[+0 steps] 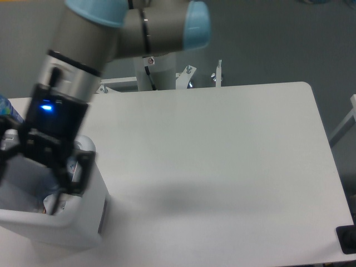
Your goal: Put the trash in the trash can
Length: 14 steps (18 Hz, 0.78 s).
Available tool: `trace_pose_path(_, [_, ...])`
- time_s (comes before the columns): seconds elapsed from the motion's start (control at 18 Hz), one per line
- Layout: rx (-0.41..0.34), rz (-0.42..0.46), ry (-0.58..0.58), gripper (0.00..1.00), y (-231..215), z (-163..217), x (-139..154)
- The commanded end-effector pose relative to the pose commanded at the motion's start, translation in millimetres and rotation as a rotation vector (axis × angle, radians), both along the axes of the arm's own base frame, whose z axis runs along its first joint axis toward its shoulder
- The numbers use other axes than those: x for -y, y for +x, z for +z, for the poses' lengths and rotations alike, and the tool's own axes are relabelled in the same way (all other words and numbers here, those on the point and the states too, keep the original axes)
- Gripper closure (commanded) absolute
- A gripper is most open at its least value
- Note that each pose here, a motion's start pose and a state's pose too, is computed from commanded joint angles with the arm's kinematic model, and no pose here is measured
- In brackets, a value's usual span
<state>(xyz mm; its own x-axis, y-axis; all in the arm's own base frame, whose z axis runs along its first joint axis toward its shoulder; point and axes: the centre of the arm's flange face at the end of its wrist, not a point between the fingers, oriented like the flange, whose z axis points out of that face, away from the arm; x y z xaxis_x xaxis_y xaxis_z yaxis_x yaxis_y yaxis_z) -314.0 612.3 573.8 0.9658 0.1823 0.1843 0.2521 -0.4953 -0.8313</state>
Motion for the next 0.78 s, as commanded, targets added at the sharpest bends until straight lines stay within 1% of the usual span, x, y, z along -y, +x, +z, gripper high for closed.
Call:
trace_pose_path(0.06, [0.002,0.036,-0.004,0.0,-21.8,-2.4,13.7])
trace_pose_path(0.17, [0.013,0.105,-0.03,0.0,-66.6,-19.0,40.3])
trace_pose_path(0.44, [-0.029,0.163,-0.159,0.0,-140.9,-92.2,104.1])
trace_pose_path(0.56, [-0.051,0.185,-0.207,0.0,-164.7,-113.7,128.5])
trace_pose_path(0.78, [-0.068,0.232,-0.311,0.0,-206.5,-158.6,171.8])
